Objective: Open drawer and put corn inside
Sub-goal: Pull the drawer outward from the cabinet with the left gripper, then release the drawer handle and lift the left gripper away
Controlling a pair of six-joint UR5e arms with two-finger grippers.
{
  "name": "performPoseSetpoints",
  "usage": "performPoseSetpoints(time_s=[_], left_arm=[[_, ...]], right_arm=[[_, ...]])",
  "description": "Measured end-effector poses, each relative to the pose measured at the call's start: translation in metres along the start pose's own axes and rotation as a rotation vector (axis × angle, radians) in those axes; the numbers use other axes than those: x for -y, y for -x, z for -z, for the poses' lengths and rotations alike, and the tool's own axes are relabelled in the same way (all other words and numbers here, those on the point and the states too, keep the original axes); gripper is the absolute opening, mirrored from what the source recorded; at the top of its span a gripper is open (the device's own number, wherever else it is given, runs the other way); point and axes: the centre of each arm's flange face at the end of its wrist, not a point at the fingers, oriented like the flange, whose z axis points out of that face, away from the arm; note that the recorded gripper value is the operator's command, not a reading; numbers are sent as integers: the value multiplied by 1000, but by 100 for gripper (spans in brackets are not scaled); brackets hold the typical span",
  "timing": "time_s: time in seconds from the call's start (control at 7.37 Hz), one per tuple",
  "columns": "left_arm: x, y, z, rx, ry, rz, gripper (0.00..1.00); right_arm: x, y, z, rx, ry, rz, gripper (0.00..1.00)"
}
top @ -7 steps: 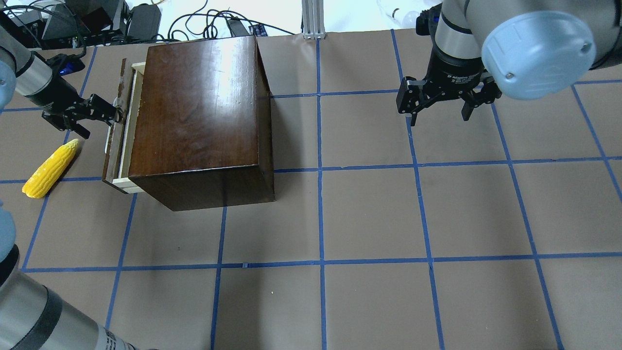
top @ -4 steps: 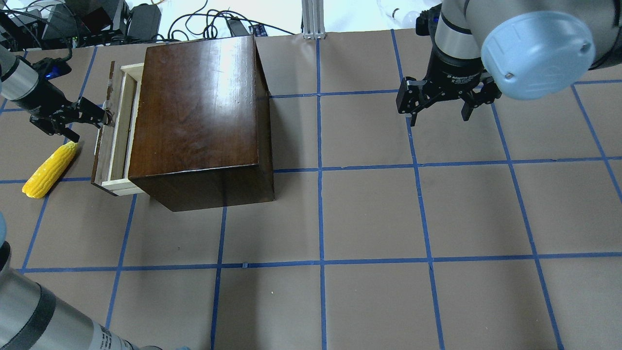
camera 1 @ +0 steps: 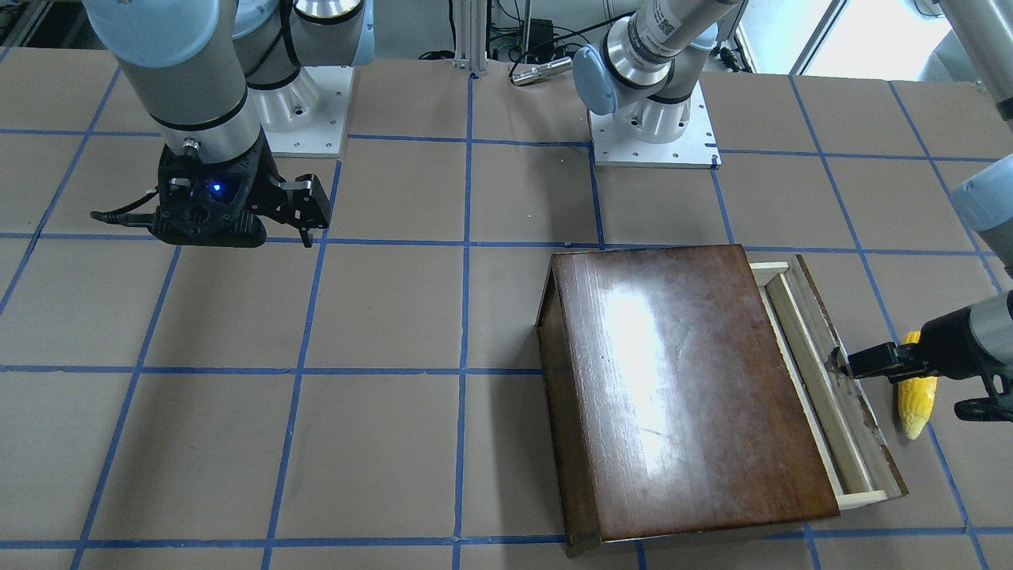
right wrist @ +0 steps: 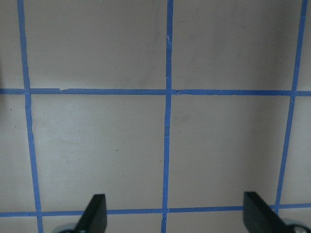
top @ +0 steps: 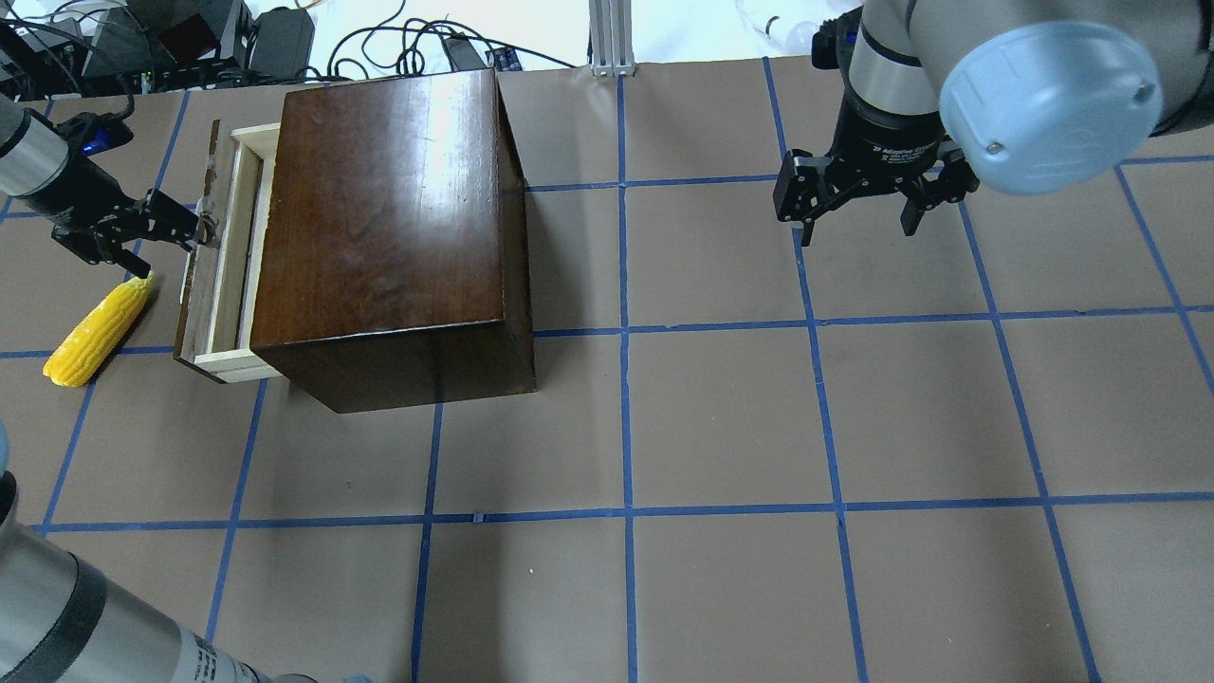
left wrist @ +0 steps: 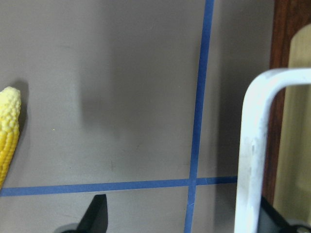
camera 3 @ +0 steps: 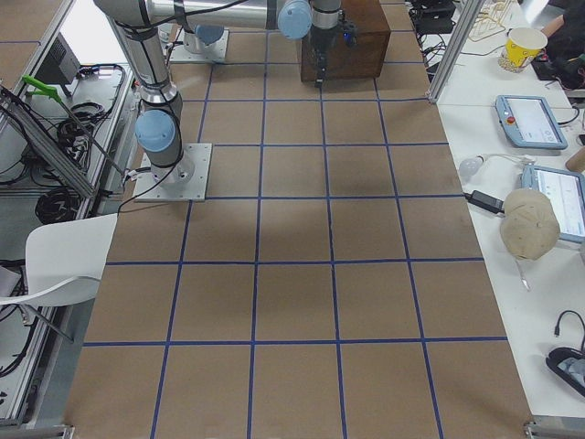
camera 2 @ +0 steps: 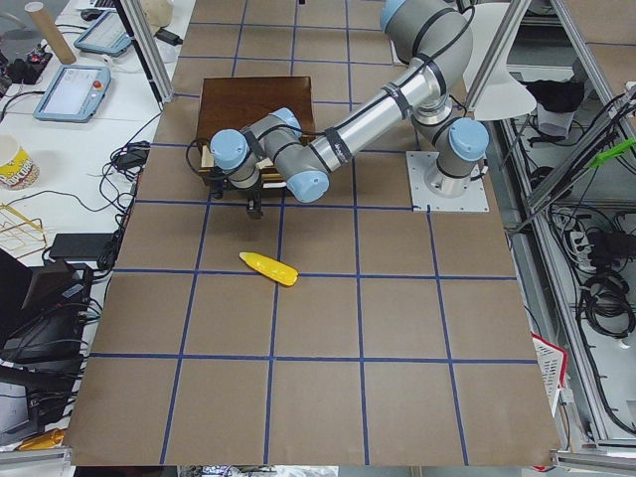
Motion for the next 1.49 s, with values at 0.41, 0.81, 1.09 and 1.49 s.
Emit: performPoseSetpoints(time_s=[0.41, 0.81, 1.09, 1.49], left_arm=[[-3, 10, 2, -1, -2, 11, 100], [-6, 20, 4, -3, -7, 12, 100], [-6, 20, 5, -3, -8, 12, 100], [-7, 20, 5, -3, -7, 13, 100]], right_arm=[[0, 0, 0, 0, -1, 0, 100], [0, 0, 0, 0, 0, 0, 100], [0, 0, 0, 0, 0, 0, 100], [0, 0, 0, 0, 0, 0, 100]])
